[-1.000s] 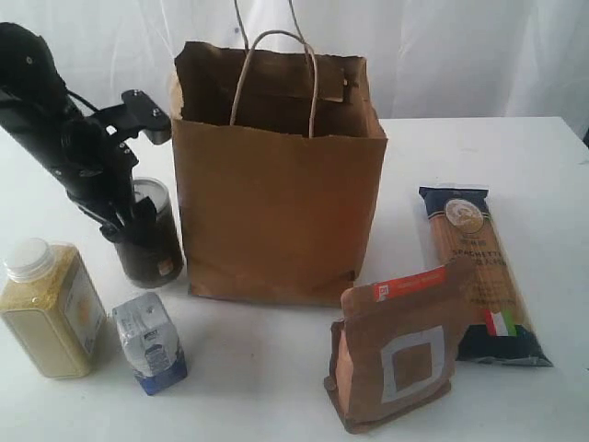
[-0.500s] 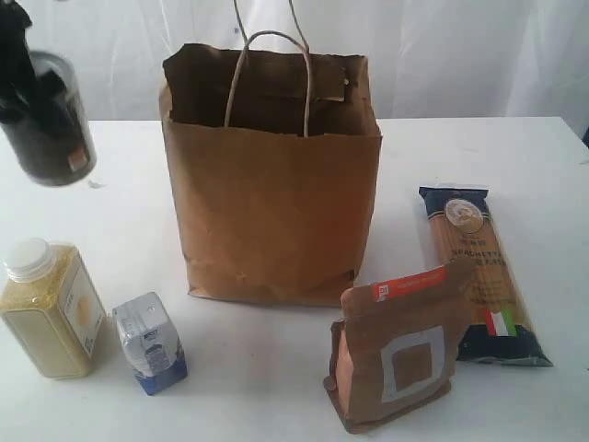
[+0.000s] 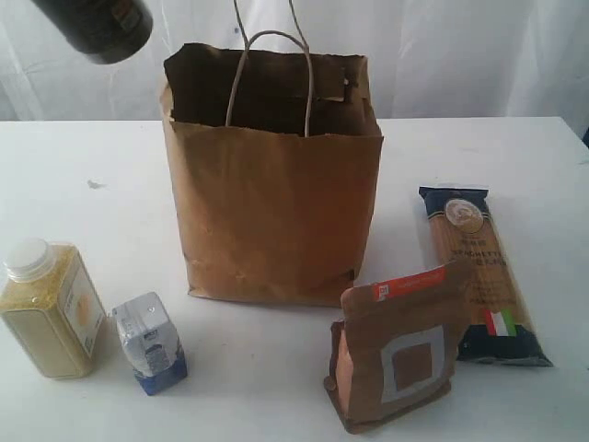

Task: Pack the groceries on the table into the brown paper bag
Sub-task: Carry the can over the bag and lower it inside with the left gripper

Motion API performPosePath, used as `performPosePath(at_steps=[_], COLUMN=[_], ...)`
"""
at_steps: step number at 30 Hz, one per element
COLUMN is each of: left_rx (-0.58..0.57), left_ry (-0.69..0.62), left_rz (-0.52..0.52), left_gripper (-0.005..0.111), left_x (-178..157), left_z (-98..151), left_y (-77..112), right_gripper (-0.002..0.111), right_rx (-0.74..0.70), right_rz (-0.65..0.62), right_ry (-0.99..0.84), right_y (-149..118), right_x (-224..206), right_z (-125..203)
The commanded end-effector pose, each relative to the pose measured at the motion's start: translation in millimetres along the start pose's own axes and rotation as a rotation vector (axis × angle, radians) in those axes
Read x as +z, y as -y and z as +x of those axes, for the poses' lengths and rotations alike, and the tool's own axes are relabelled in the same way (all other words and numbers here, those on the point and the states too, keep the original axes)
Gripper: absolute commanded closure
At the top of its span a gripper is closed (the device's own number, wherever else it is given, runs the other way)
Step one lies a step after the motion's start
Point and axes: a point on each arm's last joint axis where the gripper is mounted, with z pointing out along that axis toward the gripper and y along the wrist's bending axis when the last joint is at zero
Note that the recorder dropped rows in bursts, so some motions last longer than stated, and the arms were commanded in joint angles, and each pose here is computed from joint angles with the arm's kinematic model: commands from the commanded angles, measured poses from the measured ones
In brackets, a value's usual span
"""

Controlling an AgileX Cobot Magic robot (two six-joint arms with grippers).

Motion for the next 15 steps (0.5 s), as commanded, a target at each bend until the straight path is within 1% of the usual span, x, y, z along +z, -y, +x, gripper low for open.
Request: performPosePath(at_steps=[1,4,7,11,15], left_rx=[-0.008,0.01,0.053,0.106,0.136], left_ry=[0.09,0.095,0.075,0.075,0.07], left_rz=[0.063,0.122,0.144,0.128,0.139], left_gripper=[0.107,0.107,0.107,0.107,0.107], left_x=[-7.1,4.9,20.7,39.9,58.8], left_z=[-12.5,-18.7,-22.8,-28.9,-33.3], left_y=[5.1,10.4,17.6,25.8,35.4], right_gripper=[0.108,0.108,0.108,0.108,0.108], right_rx=[0.002,0.002,0.002,0.002,0.002], right_rz=[0.005,0.005,0.005,0.005,0.005], right_ry=[0.01,0.01,0.01,0.01,0.01], right_y=[0.4,0.4,0.4,0.4,0.4], right_x=[-0.2,-0.2,-0.2,-0.2,-0.2], right_z=[0.4,0.4,0.4,0.4,0.4])
